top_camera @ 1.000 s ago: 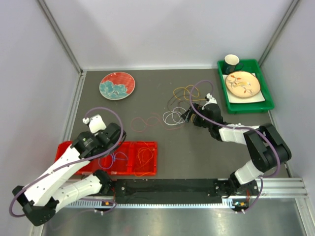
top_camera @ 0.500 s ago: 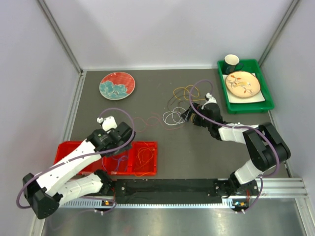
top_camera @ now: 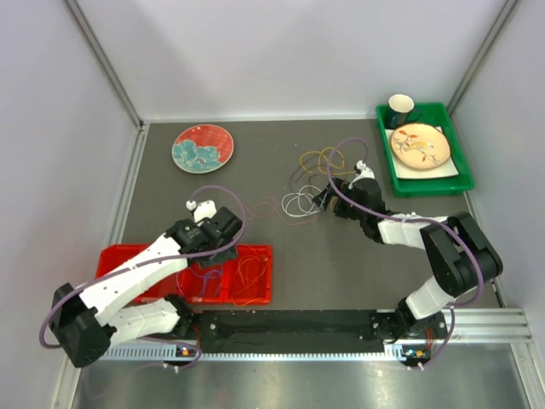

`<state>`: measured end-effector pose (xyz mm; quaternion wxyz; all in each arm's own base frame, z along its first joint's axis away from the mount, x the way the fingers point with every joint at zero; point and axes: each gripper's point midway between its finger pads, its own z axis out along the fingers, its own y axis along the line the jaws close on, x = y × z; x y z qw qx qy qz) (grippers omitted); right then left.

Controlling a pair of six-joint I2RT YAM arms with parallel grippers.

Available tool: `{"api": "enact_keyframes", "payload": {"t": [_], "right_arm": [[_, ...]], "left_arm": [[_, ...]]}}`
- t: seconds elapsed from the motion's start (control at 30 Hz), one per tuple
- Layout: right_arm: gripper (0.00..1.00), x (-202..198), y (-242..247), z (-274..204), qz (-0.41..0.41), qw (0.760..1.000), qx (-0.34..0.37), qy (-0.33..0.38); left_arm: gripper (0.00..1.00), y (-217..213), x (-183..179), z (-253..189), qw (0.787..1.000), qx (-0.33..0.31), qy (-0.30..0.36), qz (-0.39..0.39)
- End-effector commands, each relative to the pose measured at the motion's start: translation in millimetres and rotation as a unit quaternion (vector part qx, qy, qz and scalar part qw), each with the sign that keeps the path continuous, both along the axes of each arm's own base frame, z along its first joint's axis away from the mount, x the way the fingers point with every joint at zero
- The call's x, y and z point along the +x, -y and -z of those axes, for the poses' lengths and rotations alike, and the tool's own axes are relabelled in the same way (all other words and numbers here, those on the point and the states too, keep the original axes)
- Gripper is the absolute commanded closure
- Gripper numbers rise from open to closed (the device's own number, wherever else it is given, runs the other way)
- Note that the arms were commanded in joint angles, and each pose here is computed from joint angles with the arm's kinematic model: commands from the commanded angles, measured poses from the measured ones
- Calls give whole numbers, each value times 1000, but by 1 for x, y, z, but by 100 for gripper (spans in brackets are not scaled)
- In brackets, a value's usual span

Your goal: Untangle the cables

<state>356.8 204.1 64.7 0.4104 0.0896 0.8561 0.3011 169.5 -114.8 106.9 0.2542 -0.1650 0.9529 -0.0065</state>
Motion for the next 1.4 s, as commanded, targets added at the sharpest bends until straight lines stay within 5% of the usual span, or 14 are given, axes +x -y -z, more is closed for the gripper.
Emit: {"api": "enact_keyframes", "payload": {"t": [0.0,0.2,0.47,0.77,1.03,1.2,1.27,1.33,1.37], "right_arm": [[1,16,-9,-25,-3,999,13,44],[1,18,-7,-24,-2,999,17,42],[1,20,-2,-23,2,999,30,39],[1,21,1,-24,5,998,41,40],[1,23,6,-25,10,997,55,44],[1,23,6,-25,10,997,59,43],[1,23,7,-25,9,997,58,43],[1,23,6,-25,8,997,60,43],[1,23,6,-25,8,997,60,44]], "left_arm": [[40,17,0,15,999,-25,-17,16],[43,25,2,30,999,-26,-29,36],[100,28,22,41,998,21,-25,53],[100,70,77,40,983,68,-7,171],[100,117,108,43,921,106,-56,370],[100,55,96,35,890,253,-136,353],[99,37,91,28,899,274,-127,317],[94,23,77,23,911,256,-144,290],[70,18,73,22,920,251,-148,262]]}}
